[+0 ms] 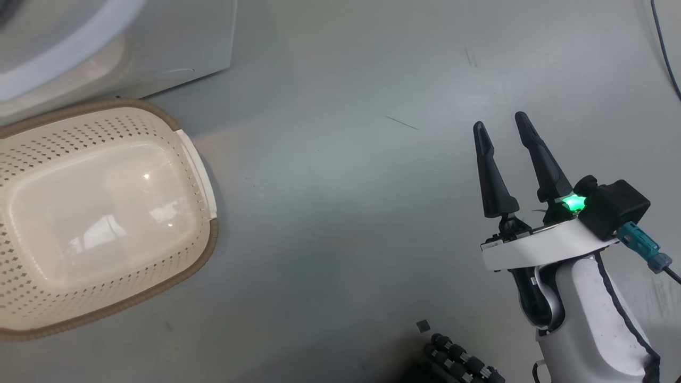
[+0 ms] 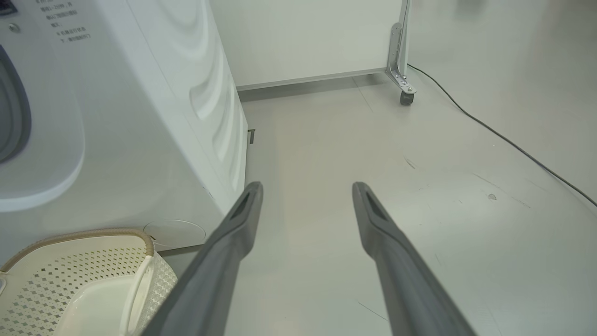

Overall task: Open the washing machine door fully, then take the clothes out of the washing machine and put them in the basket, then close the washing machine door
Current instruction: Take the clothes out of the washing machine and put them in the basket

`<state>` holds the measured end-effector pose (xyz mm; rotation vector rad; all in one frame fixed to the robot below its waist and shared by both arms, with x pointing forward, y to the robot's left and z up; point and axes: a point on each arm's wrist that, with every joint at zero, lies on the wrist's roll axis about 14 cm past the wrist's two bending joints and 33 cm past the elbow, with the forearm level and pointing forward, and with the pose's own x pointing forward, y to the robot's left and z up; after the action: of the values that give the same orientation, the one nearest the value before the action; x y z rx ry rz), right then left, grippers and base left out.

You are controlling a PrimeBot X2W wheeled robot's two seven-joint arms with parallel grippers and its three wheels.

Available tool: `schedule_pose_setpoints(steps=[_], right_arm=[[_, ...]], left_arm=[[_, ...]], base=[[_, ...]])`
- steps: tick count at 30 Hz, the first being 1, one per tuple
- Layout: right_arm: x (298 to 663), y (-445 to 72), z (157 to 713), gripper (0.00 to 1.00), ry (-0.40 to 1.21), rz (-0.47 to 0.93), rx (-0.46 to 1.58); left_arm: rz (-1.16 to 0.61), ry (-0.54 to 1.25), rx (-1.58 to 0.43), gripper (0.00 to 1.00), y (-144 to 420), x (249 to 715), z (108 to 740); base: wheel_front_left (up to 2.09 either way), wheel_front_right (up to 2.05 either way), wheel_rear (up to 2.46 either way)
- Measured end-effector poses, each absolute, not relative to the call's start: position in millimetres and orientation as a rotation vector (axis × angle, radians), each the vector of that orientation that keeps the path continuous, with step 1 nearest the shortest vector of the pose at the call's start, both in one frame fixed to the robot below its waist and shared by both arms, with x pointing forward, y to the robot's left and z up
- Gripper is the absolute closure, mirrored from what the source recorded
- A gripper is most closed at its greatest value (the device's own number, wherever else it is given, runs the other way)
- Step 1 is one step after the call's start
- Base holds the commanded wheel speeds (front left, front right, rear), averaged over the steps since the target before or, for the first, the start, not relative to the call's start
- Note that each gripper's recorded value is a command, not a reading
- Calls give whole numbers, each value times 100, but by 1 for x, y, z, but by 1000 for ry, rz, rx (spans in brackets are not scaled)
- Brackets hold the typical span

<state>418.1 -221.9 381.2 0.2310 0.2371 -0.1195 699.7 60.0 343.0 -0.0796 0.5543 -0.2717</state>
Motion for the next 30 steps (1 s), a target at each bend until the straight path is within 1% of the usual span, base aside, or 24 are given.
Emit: schedule_pose_setpoints(steps=[6,11,19,30], right_arm=[[422,-217,384,0,226,-100,228],[424,-213,388,0,213,-82,221],[423,-210,399,0,186,-68,207],[412,-202,412,0,166,-37,195]], left_arm=[[-262,454,-86,100,69,701,366],[-245,377,-111,100,77,692,379],[-241,265,-156,100,78,664,396],[-216,202,-201,100,87,602,401]], base=[[0,0,0],[0,0,0],[0,0,0],[0,0,0]])
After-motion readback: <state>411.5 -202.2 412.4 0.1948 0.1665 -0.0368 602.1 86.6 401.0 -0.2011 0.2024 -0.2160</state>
